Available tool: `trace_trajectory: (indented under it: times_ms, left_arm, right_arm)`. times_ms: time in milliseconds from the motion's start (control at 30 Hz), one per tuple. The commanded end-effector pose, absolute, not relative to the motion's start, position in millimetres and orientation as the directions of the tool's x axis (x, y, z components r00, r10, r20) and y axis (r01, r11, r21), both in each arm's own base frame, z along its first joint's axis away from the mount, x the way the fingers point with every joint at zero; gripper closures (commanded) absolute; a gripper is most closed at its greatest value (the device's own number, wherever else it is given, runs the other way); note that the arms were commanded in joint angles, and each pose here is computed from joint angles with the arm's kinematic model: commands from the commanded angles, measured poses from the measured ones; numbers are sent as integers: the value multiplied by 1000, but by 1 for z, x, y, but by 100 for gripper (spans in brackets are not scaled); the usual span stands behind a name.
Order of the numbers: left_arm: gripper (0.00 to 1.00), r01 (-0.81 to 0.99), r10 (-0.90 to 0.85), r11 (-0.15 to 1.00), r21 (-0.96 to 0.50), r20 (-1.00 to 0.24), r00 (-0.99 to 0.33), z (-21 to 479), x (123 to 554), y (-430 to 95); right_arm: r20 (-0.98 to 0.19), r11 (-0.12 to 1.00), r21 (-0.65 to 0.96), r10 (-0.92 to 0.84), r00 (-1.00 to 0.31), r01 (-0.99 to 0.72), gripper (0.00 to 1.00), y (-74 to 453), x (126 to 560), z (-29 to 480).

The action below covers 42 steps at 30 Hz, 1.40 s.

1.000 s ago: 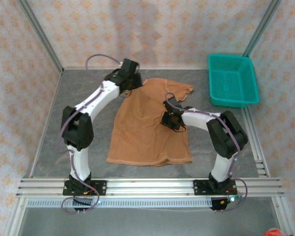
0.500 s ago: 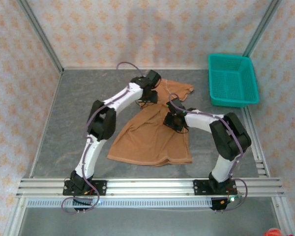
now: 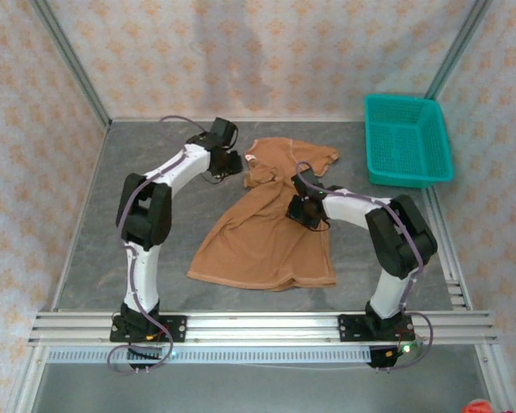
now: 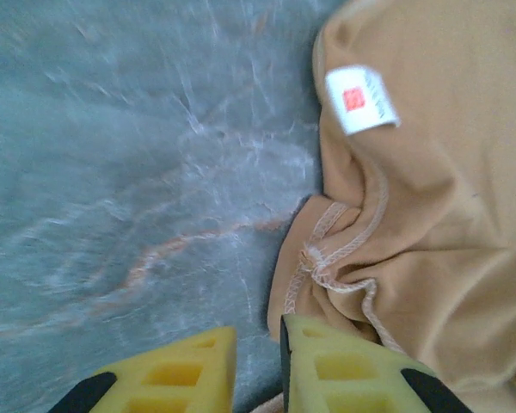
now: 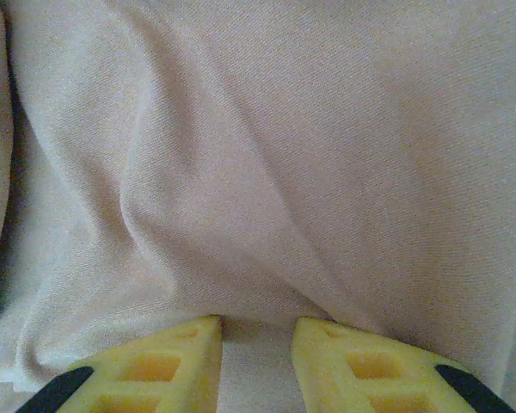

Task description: Fold the inside-out t-shirt

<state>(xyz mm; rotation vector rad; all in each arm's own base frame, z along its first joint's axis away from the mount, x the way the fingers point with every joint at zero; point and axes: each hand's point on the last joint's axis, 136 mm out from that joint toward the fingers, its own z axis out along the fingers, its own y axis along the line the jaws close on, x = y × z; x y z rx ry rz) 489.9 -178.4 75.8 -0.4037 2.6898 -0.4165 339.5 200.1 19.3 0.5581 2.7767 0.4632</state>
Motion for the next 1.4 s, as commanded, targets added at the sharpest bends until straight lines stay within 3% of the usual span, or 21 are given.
trace_trajectory:
  times_ms: [0,633,700,767,900,1000,1133,1367]
  left_arm:
    - [77,-226,-375,865,-448,-279,-884,67,494,-199]
    - [72,-333,-470,776,-536,-139,-872,8,498,-217]
    - [82,-341,-475,777,-530,-136,-870,5,497,-216]
    - [100,-347,-475,783,-516,-138,-869,9,497,-213]
    - [100,-323,-444,833,-450,-193,-875,52,506,-199]
    - [100,-260,-386,884,-388,-293,-875,114,519,-179]
    - [100,-216,-293,951,-220,-424,-857,177,525,-127]
    - [100,-362,-323,932,25,-398,-859,165,516,-20]
  right_arm:
    - [-85,909,159,401,-912,385,69,167,299,-29]
    - [-59,908,168,397,-916,383,68,170,295,-36]
    - [-58,909,169,395,-917,381,69,170,296,-36]
    - [-62,909,165,396,-916,382,68,170,296,-36]
    - [-78,911,117,405,-911,395,69,161,297,-38]
    - [-85,905,60,425,-901,421,69,147,291,-44]
    - [-73,892,8,452,-889,453,69,129,278,-55]
    - [-60,879,-30,473,-879,475,69,117,264,-65]
